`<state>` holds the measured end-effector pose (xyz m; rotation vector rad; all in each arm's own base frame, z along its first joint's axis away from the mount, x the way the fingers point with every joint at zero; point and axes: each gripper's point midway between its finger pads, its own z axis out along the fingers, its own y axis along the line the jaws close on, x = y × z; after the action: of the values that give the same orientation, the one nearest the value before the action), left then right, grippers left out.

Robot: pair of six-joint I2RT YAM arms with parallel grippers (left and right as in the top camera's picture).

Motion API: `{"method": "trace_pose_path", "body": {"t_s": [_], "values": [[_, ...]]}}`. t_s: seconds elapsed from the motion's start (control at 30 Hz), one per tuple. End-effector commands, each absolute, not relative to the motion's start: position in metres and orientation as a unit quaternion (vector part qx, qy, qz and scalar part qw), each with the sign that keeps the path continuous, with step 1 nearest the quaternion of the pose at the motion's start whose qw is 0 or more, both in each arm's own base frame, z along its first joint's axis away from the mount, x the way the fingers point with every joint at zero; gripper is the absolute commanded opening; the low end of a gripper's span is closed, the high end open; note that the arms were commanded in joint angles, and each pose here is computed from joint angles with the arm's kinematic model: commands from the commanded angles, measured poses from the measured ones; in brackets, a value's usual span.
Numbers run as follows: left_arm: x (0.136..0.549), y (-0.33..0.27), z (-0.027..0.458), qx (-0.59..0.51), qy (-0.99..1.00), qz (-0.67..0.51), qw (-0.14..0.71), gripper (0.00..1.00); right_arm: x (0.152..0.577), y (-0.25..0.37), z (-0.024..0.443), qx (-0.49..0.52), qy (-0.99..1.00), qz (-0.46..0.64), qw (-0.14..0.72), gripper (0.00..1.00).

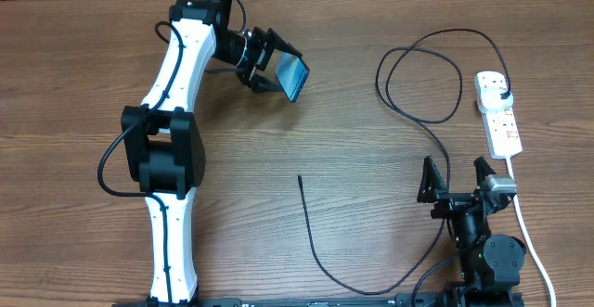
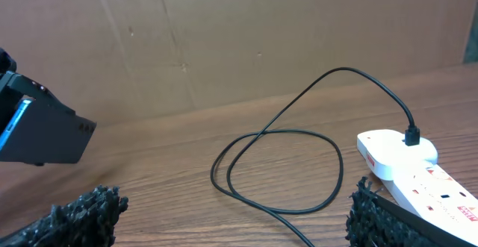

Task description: Plug charger to phone and switch on socket

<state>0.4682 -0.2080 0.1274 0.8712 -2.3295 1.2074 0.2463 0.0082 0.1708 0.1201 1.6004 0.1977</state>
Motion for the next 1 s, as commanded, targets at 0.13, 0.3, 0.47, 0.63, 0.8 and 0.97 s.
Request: {"method": "trace_pose_path", "body": {"t_s": [0.13, 0.3, 0.47, 0.63, 0.8, 0.97], "values": [[0.461, -0.22, 0.155, 0.306, -0.793, 0.473, 0.231, 0.04, 0.246, 0.006, 0.169, 0.057, 0.713, 0.083, 0.693, 1.0], [0.458, -0.227, 0.17, 0.283, -0.774, 0.51, 0.246, 0.04, 0.246, 0.006, 0.169, 0.057, 0.713, 0.083, 0.693, 1.0], [0.457, -0.229, 0.179, 0.268, -0.763, 0.531, 0.252, 0.04, 0.246, 0.006, 0.169, 0.057, 0.713, 0.083, 0.693, 1.0], [0.456, -0.231, 0.185, 0.255, -0.755, 0.547, 0.255, 0.04, 0.246, 0.006, 0.169, 0.057, 0.714, 0.083, 0.693, 1.0], [0.455, -0.231, 0.186, 0.254, -0.753, 0.549, 0.257, 0.04, 0.246, 0.006, 0.169, 0.057, 0.714, 0.083, 0.693, 1.0], [0.455, -0.231, 0.186, 0.254, -0.753, 0.549, 0.257, 0.04, 0.246, 0.006, 0.169, 0.057, 0.714, 0.083, 0.693, 1.0]]}}
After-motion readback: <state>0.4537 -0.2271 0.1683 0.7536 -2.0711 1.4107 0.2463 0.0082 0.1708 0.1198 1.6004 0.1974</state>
